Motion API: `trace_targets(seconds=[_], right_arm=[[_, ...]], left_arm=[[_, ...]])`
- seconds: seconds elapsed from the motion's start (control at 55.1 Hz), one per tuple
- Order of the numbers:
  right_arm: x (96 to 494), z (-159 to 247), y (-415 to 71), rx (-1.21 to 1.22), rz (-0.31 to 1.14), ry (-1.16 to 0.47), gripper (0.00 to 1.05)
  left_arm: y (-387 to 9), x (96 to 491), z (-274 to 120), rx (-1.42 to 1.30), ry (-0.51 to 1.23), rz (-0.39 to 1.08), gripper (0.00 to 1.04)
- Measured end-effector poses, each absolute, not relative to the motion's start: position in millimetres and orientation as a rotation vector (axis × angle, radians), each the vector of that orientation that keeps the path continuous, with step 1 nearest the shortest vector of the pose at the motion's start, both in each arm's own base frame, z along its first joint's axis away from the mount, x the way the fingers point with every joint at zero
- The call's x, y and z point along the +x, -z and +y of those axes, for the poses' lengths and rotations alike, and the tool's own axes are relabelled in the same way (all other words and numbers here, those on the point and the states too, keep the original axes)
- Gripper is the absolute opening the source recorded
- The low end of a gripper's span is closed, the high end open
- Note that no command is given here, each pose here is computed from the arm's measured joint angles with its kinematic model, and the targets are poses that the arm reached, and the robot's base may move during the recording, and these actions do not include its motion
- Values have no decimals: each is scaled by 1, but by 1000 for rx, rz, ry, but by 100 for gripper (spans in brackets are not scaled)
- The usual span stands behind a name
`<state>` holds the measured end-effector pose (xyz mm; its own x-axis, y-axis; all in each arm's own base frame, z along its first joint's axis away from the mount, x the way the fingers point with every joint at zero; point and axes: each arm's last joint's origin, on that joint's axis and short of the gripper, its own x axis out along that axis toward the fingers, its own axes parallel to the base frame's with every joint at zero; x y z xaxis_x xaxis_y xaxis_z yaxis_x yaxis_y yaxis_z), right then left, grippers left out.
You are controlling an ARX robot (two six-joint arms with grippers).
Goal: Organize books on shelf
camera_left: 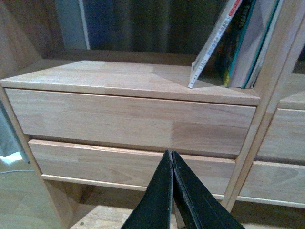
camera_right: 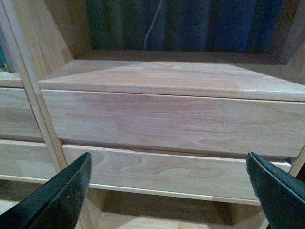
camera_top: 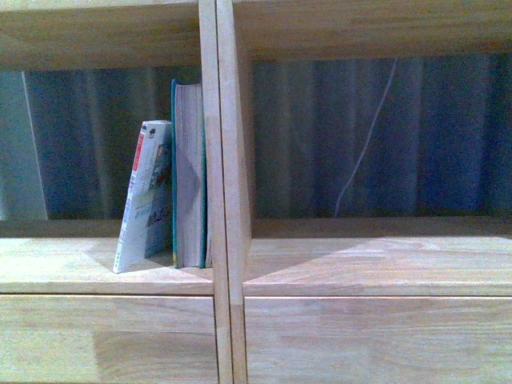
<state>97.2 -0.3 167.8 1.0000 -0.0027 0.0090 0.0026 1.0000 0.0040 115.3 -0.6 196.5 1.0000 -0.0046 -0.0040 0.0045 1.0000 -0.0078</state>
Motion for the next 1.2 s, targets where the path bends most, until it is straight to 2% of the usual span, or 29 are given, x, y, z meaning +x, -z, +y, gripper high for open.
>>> trace_targets(seconds=[0.708,0.998,1.197], right_arm=[[97,0,-168,4,-9,3,98],[97,0,-168,4,-9,3,98],[97,0,-168,4,-9,3,98]], left_arm=[[-167,98,0,-7,5,-1,3],[-167,97,0,-8,4,-5,3],[-167,97,0,-7,4,-5,36]])
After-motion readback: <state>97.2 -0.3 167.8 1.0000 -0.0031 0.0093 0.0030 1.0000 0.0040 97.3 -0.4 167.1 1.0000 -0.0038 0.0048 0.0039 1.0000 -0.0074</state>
